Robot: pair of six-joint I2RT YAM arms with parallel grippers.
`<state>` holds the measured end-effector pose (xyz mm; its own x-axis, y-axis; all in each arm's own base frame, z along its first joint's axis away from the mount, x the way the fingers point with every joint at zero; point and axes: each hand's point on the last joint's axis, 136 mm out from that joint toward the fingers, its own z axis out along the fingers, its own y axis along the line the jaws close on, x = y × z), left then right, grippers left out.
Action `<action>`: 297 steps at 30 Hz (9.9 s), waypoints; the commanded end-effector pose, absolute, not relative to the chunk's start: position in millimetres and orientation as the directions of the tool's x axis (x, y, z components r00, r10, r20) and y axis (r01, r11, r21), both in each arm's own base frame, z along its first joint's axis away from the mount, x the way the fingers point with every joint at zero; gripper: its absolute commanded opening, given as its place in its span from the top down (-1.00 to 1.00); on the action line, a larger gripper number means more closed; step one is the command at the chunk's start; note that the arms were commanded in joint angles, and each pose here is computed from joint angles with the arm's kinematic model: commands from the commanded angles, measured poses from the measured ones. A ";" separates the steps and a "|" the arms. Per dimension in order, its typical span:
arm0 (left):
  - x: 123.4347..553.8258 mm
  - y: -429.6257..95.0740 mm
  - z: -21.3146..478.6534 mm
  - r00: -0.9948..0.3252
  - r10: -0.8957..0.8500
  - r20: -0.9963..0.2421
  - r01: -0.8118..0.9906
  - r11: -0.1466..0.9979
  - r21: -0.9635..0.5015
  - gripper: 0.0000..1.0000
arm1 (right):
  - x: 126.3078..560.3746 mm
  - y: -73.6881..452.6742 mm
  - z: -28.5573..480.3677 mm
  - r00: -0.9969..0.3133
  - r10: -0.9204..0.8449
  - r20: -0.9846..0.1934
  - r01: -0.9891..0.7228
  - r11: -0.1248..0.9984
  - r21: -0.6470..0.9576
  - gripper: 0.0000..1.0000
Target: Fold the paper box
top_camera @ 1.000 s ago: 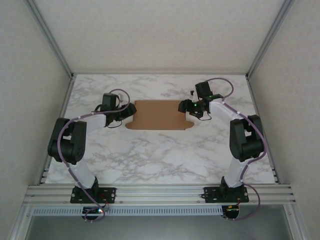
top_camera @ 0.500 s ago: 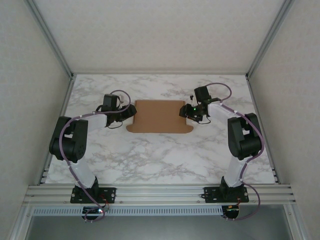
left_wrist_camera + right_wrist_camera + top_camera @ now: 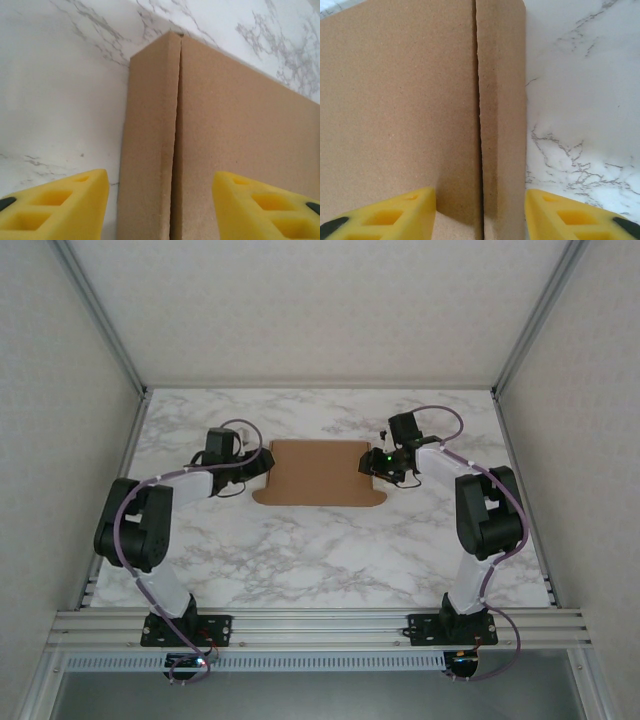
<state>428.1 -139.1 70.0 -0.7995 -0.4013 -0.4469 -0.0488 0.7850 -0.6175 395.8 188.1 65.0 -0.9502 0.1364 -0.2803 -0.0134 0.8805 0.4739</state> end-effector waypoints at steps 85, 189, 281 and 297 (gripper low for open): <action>434.5 -86.7 99.6 -0.694 -0.419 -0.586 -0.065 0.847 -0.528 -0.01 | 383.3 222.5 82.3 -0.954 0.298 0.021 0.170 0.482 0.859 0.11; 330.9 -267.9 142.5 0.090 0.764 -0.639 0.539 0.502 0.677 -0.49 | 312.3 245.7 129.8 -0.964 0.260 0.050 0.155 0.402 0.902 0.07; 307.3 -307.0 201.3 -0.462 0.375 -0.804 0.461 0.876 0.143 -0.02 | 365.1 200.4 191.3 -0.777 0.597 -0.200 0.241 0.576 0.781 0.10; 303.7 -323.9 209.7 -0.429 0.360 -0.828 0.522 0.847 0.099 0.13 | 367.7 204.8 187.1 -0.779 0.604 -0.169 0.253 0.549 0.797 0.10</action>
<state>296.3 -339.5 205.0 -0.4321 0.3591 -0.8273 0.5612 0.8251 0.0651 362.5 208.3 183.5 -0.7831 0.6035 -0.1503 0.2636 0.5410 0.7986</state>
